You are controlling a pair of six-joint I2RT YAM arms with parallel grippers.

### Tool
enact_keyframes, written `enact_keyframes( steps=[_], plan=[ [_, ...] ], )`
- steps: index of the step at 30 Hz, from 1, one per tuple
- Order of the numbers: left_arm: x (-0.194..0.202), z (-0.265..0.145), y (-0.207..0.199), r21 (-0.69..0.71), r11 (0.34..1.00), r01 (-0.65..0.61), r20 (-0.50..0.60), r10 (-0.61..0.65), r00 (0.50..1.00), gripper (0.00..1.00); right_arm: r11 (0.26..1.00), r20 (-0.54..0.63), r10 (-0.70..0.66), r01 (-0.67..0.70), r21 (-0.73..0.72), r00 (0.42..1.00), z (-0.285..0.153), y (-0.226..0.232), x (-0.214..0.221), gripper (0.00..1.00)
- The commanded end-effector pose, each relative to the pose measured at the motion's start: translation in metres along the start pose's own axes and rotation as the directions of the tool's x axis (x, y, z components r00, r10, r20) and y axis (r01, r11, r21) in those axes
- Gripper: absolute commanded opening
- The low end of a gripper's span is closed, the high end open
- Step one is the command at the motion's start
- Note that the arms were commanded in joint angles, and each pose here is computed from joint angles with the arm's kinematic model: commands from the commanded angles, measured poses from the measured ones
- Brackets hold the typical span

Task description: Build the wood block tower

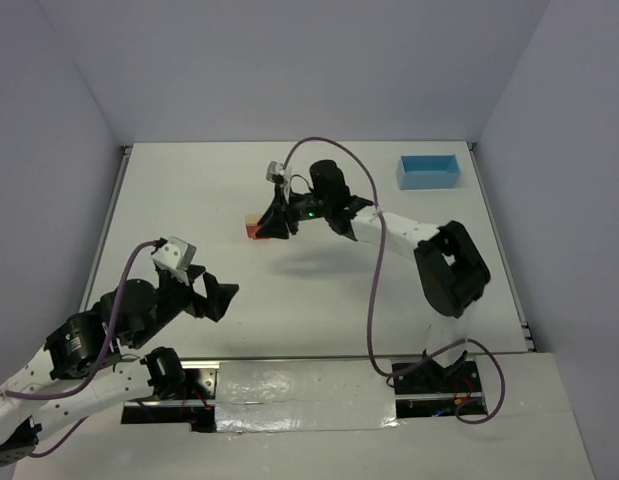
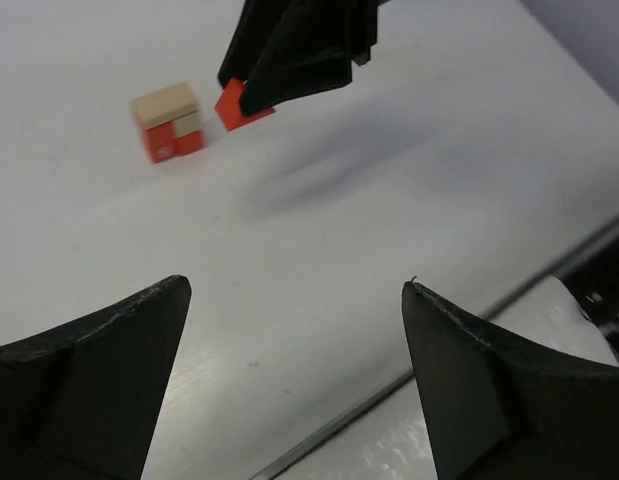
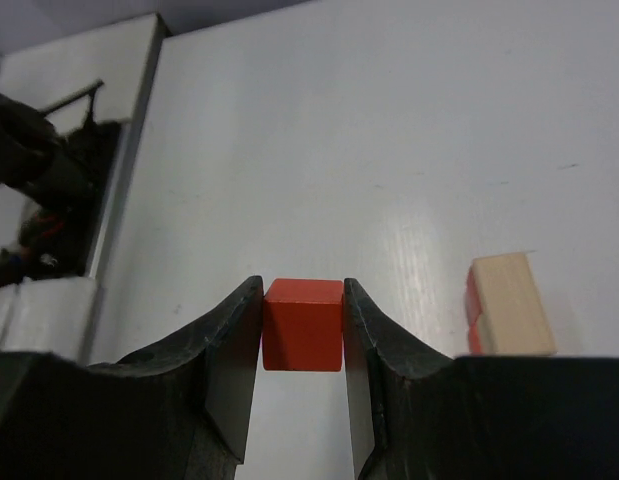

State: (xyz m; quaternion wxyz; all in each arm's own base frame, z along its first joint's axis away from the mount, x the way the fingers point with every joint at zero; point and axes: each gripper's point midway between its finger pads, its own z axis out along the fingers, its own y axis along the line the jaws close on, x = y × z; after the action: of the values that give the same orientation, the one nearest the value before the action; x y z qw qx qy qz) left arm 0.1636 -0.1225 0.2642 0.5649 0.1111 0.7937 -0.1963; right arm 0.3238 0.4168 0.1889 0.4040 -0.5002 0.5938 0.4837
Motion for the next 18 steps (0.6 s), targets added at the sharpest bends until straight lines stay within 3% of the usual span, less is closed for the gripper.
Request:
enact_keyframes(
  steps=[1, 2, 3, 4, 5, 6, 7, 9, 12, 15, 16, 18],
  plan=[
    [-0.02, -0.024, -0.065, 0.396, 0.916, -0.06, 0.084, 0.028, 0.996, 1.0, 0.996, 0.149, 0.028, -0.015, -0.088, 0.988, -0.042, 0.066, -0.059, 0.0],
    [-0.025, -0.031, -0.074, 0.448, 0.893, -0.056, 0.094, 0.015, 0.995, 1.0, 0.993, 0.274, -0.065, 0.089, -0.077, 0.96, -0.067, 0.097, -0.103, 0.0],
    [-0.034, -0.036, -0.084, 0.496, 0.868, -0.041, 0.111, -0.016, 0.994, 1.0, 0.991, 0.327, -0.061, 0.096, -0.093, 0.943, -0.08, 0.117, -0.114, 0.0],
    [-0.037, -0.042, -0.097, 0.557, 0.83, -0.006, 0.091, -0.055, 0.994, 1.0, 0.987, 0.349, 0.041, 0.017, -0.159, 0.936, -0.091, 0.143, -0.118, 0.0],
    [-0.041, -0.044, -0.104, 0.585, 0.811, 0.016, 0.088, -0.083, 0.993, 1.0, 0.977, 0.385, 0.019, 0.064, -0.203, 0.923, -0.104, 0.181, -0.121, 0.0],
    [-0.047, -0.044, -0.109, 0.598, 0.8, 0.048, 0.088, -0.125, 0.988, 1.0, 0.972, 0.381, 0.009, 0.082, -0.221, 0.924, -0.108, 0.198, -0.12, 0.0],
    [-0.057, -0.039, -0.117, 0.604, 0.787, 0.125, 0.064, -0.204, 0.977, 0.99, 0.98, 0.405, -0.103, 0.163, -0.117, 0.908, -0.107, 0.195, -0.124, 0.0],
    [-0.071, -0.039, -0.126, 0.616, 0.761, 0.204, 0.03, -0.282, 0.959, 0.98, 0.978, 0.357, -0.173, 0.202, -0.046, 0.918, -0.109, 0.212, -0.118, 0.0],
    [-0.083, -0.025, -0.134, 0.556, 0.735, 0.388, -0.073, -0.422, 0.904, 0.97, 0.973, 0.361, -0.226, 0.229, 0.036, 0.905, -0.118, 0.207, -0.116, 0.0],
    [-0.081, -0.016, -0.121, 0.416, 0.693, 0.589, -0.149, -0.587, 0.796, 0.96, 0.961, 0.355, -0.257, 0.278, -0.009, 0.899, -0.12, 0.219, -0.111, 0.0],
    [-0.086, -0.017, -0.124, 0.437, 0.633, 0.639, -0.158, -0.645, 0.748, 0.94, 0.952, 0.359, -0.277, 0.305, -0.023, 0.891, -0.12, 0.225, -0.11, 0.0],
    [-0.096, -0.03, -0.128, 0.504, 0.552, 0.665, -0.172, -0.69, 0.703, 0.89, 0.946, 0.366, -0.299, 0.325, -0.01, 0.881, -0.121, 0.226, -0.111, 0.0]
  ],
)
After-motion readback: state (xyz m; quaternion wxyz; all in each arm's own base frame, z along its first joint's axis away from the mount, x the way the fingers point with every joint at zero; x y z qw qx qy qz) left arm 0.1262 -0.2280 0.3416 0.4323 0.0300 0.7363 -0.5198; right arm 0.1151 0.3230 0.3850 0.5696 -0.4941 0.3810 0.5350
